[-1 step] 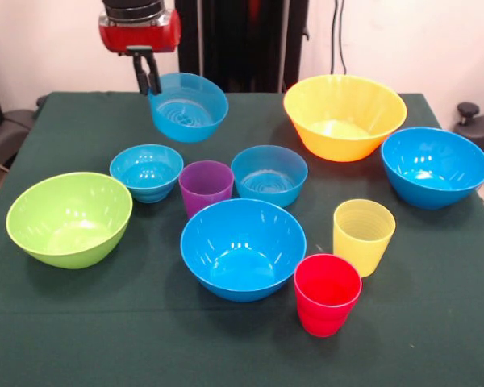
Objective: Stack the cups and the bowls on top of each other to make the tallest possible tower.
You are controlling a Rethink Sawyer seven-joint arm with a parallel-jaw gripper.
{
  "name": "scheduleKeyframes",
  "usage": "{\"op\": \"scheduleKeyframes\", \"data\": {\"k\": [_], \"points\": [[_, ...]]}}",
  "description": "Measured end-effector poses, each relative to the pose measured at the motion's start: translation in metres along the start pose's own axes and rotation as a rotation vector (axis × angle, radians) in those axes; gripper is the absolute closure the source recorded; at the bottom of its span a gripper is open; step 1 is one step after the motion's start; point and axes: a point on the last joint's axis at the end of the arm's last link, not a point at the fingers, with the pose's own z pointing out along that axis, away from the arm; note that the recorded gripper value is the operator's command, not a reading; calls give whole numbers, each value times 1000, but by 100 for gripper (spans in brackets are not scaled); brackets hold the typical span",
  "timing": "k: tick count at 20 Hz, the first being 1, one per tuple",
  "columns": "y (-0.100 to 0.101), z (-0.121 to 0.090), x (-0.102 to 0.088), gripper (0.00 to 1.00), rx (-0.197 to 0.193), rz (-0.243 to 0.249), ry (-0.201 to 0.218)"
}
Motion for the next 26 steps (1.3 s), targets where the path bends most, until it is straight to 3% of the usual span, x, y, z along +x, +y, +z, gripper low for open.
{"op": "scheduleKeyframes", "data": {"k": [8, 26], "points": [[-16, -3, -16, 100, 10, -3, -34], [-40, 11, -40, 100, -21, 23, -57]]}}
